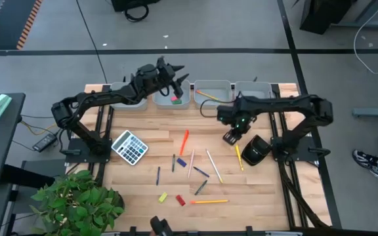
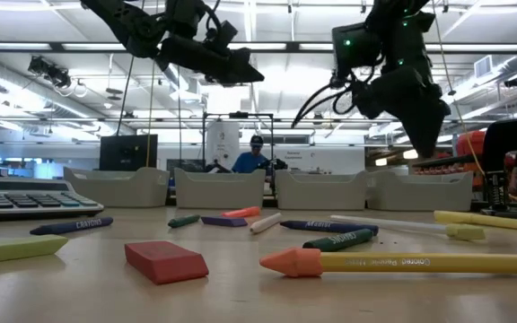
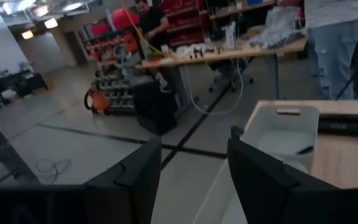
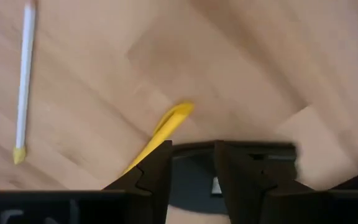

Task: Sort crayons/erasers/pens/pencils in bins
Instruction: Put the yellow pen into the gray bin

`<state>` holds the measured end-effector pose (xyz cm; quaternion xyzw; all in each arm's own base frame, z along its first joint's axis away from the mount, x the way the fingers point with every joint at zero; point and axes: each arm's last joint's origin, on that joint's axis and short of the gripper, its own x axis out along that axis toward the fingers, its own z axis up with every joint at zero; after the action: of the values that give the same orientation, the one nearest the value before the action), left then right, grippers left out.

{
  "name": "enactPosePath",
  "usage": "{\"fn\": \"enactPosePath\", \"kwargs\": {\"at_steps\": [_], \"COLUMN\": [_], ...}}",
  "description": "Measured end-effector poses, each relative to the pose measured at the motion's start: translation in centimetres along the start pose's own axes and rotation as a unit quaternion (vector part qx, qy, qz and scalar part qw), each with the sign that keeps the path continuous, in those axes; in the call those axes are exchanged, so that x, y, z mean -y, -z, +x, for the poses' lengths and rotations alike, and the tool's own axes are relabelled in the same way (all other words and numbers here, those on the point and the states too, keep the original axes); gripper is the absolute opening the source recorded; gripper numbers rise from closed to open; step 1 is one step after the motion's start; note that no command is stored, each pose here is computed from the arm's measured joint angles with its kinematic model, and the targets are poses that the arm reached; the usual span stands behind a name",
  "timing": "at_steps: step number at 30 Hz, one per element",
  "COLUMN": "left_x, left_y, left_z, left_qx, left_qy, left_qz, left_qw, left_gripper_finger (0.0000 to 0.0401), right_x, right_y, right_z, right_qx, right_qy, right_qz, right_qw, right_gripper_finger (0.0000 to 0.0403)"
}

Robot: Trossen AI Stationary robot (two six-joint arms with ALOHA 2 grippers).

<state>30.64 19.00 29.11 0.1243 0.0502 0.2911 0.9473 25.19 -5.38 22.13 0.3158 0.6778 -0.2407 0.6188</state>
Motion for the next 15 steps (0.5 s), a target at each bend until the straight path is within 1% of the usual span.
{"fn": "enactPosePath", "kwargs": {"at_steps": [4, 6, 12, 15], "left_x": [0.0, 0.0, -0.1, -0.1], "left_y": [0.0, 0.0, 0.0, 0.0], "left_z": [0.0, 0.0, 0.0, 0.0], "left_qx": [-0.001, -0.001, -0.002, -0.002], "left_qy": [0.002, 0.001, 0.000, 0.000], "left_qz": [0.008, 0.009, 0.020, 0.020], "left_qw": [1.000, 1.000, 1.000, 1.000], "left_gripper_finger": [0.0191, 0.0194, 0.0201, 0.0201], "right_x": [-1.1, -1.5, -1.9, -1.9], "right_y": [0.0, 0.0, -0.6, -0.9], "right_z": [1.3, 1.7, 2.4, 3.7], "right_qx": [-0.024, -0.029, -0.020, -0.037], "right_qy": [0.016, 0.020, 0.015, 0.025], "right_qz": [0.005, 0.000, 0.008, 0.005], "right_qw": [1.000, 0.999, 1.000, 0.999], "right_gripper_finger": [0.0129, 0.0137, 0.0190, 0.0212]}}
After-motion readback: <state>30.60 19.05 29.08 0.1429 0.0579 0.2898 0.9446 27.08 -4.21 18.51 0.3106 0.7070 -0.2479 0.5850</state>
